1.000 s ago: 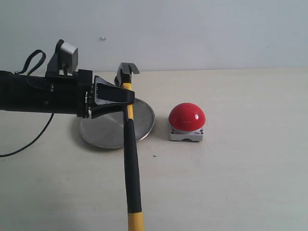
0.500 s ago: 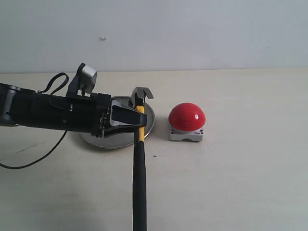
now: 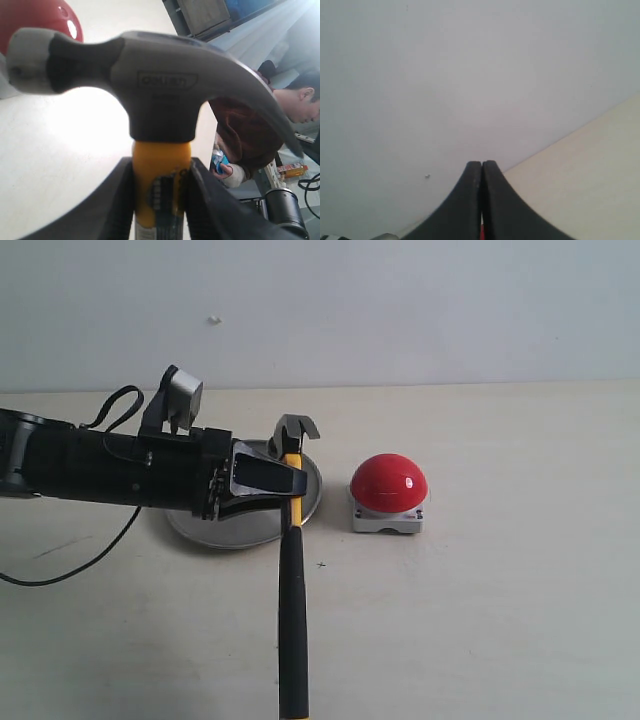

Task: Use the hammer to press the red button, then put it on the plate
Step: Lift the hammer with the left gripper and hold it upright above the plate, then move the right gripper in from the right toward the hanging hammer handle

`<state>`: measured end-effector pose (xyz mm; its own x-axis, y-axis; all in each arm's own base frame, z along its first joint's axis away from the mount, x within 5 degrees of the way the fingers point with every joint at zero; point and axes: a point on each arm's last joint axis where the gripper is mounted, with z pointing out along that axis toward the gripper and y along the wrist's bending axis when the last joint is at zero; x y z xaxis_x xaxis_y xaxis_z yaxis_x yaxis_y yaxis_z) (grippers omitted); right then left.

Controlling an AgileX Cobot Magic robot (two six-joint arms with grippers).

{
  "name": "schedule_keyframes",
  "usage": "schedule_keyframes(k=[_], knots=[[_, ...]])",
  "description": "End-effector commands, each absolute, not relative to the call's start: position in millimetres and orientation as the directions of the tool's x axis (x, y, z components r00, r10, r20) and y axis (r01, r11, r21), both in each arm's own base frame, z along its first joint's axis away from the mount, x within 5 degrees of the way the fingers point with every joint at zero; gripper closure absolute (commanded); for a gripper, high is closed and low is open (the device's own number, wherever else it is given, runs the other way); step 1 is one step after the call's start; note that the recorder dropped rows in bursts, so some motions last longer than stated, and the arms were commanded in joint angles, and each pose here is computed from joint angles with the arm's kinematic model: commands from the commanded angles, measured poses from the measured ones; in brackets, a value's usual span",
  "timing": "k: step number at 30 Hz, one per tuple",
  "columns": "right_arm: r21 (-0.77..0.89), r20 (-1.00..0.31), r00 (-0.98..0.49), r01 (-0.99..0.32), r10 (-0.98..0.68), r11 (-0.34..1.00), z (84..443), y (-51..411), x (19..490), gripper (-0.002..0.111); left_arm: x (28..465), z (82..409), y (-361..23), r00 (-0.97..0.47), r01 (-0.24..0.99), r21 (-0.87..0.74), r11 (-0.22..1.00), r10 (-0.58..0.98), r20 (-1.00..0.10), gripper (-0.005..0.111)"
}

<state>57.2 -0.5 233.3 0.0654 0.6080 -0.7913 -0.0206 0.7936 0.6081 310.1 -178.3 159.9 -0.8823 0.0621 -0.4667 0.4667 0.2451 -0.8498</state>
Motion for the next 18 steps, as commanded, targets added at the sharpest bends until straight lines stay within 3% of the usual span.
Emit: schedule_keyframes(k=[1,5,9,12,18], knots=[[0.456,-0.889,-0.034,0.011,0.456,0.890,257.5,1.8,68.5,0.108,312.1,173.6,-181.1,-0.879,0.472,-0.864,0.173,0.022,-0.476,0.107],[0.336,-0.906,-0.270,0.014,0.327,0.942,271.9,7.0,90.1,0.108,312.1,173.6,-181.1,-0.891,0.450,-0.876,0.174,0.018,-0.454,0.107],[0.260,-0.836,-0.503,-0.012,0.219,0.965,274.8,10.8,119.4,0.108,312.1,173.6,-181.1,-0.893,0.446,-0.878,0.174,0.017,-0.450,0.107],[0.228,-0.746,-0.652,-0.059,0.136,0.972,280.3,13.7,143.2,0.108,312.1,173.6,-181.1,-0.893,0.446,-0.878,0.174,0.017,-0.450,0.107],[0.228,-0.414,-0.910,-0.075,0.027,0.971,272.0,14.3,180.4,0.108,311.8,173.2,-180.9,-0.898,0.435,-0.883,0.175,0.016,-0.439,0.107]])
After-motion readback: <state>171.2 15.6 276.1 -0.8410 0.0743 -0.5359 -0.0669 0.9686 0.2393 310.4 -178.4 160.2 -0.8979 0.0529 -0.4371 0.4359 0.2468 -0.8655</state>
